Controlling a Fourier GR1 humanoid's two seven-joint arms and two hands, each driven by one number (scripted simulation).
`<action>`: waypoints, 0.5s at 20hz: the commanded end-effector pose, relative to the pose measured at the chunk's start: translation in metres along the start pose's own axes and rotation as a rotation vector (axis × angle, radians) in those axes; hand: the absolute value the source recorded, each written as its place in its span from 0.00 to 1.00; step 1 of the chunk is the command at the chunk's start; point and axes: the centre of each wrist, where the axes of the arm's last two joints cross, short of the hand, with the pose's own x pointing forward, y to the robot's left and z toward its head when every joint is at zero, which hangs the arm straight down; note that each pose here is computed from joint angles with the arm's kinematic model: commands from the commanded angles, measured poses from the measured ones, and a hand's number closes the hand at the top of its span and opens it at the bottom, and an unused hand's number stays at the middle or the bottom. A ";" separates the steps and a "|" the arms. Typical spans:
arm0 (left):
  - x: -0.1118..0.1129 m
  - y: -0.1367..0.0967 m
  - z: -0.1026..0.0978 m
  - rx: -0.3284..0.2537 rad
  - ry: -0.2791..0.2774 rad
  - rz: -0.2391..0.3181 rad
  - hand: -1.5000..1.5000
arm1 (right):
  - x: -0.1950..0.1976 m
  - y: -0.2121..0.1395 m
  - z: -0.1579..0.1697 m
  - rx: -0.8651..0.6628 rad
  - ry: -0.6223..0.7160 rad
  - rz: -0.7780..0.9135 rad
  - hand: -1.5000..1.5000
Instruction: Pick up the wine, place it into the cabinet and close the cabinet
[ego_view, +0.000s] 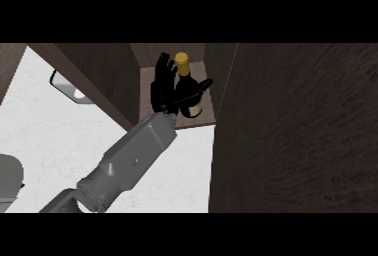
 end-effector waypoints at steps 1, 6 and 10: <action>0.005 -0.008 -0.003 0.015 -0.017 -0.055 0.00 | 0.005 0.003 0.007 0.011 0.015 -0.008 0.00; -0.001 -0.006 0.001 -0.063 -0.074 -0.178 0.00 | 0.003 0.007 -0.002 0.019 0.004 -0.013 0.00; 0.005 -0.017 0.000 -0.106 -0.107 -0.190 0.00 | 0.001 -0.006 -0.003 -0.002 0.016 -0.021 0.00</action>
